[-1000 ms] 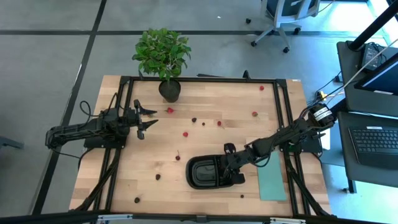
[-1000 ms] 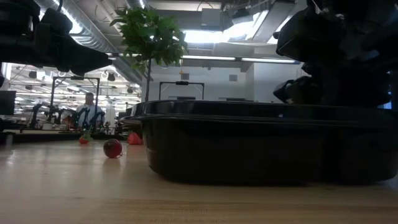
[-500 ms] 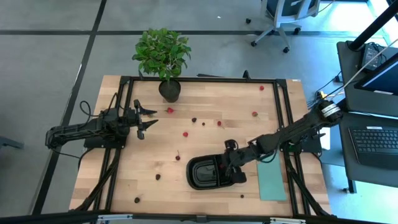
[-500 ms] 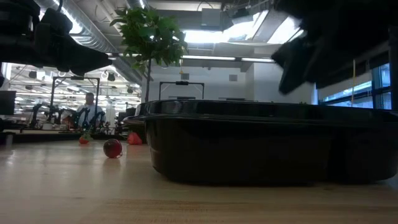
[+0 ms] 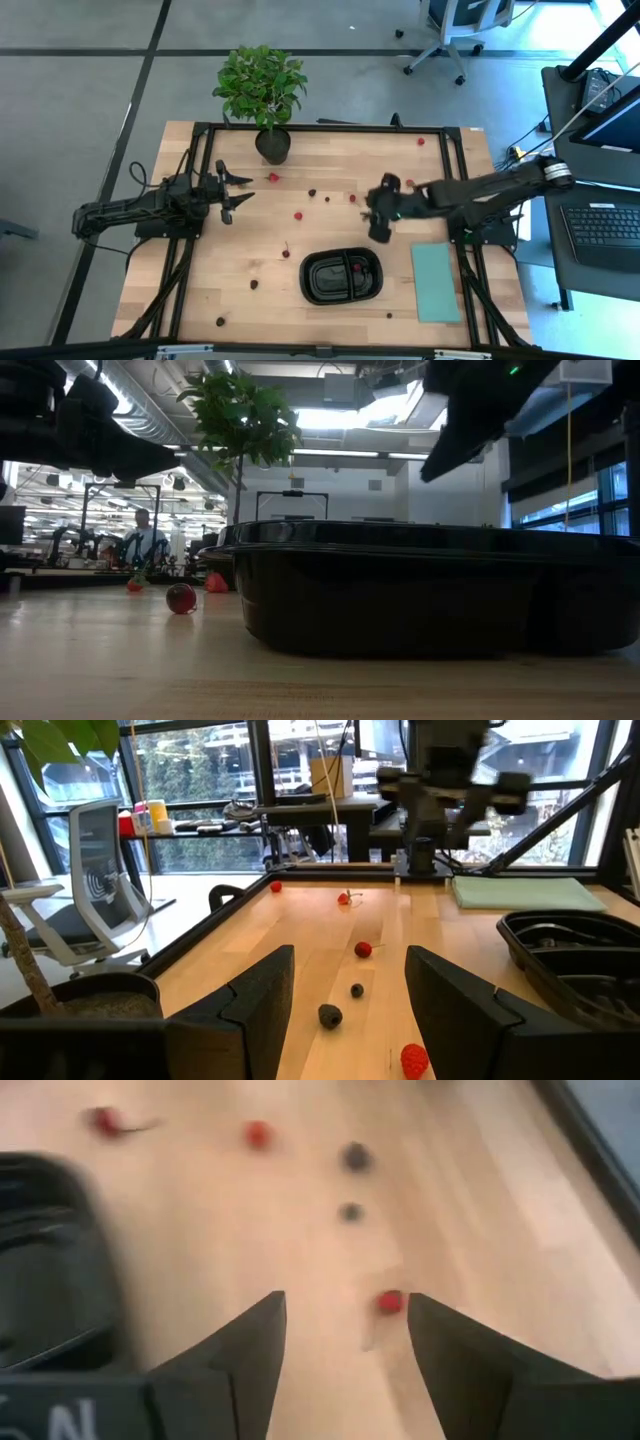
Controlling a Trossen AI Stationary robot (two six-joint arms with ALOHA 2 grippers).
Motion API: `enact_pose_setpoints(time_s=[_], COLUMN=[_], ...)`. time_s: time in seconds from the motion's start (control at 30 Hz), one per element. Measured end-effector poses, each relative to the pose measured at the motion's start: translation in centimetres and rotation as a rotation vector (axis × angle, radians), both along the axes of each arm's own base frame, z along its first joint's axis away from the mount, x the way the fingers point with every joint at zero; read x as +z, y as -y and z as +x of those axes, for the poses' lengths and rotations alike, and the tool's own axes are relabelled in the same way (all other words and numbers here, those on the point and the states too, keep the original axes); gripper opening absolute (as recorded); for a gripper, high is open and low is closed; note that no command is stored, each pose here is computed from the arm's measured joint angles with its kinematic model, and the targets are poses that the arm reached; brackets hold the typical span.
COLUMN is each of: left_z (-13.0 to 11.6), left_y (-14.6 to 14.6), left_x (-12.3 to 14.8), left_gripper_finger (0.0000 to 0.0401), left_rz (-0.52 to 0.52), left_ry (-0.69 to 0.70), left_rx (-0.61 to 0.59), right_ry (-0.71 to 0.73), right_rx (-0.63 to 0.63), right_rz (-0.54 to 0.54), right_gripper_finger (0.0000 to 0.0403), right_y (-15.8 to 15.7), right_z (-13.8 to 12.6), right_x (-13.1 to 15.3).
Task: Pick and placing Produce into tupperware
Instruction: Put the right red cherry into the right side of the black container
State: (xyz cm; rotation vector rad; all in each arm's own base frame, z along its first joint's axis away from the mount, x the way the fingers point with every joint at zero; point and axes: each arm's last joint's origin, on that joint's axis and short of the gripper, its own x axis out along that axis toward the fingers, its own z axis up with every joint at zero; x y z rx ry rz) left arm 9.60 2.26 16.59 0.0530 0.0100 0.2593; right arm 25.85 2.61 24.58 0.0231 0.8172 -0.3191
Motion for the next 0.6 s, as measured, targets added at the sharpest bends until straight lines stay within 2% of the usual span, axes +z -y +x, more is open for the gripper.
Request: enact_pose_setpoints(time_s=[0.23,0.4,0.6], left_z=[0.1,0.3,0.4], left_y=[0.0,-0.1,-0.1], left_x=[-0.2,-0.4,-0.6], left_gripper_finger=[0.0186,0.0186,0.0186], left_rz=[-0.006,-0.011,-0.016], left_ry=[-0.025,-0.047,-0.071], left_rx=[0.0,0.0,0.0], right_ry=[-0.123,-0.199,-0.261], right_rx=[-0.114,-0.116,-0.139], right_rz=[-0.019,0.072,0.111], right_gripper_finger=[0.0212,0.0212,0.0212], right_y=[3.7,5.3,6.5], right_z=[1.8,2.7,3.4], right_x=[-3.0,-5.3,-7.6])
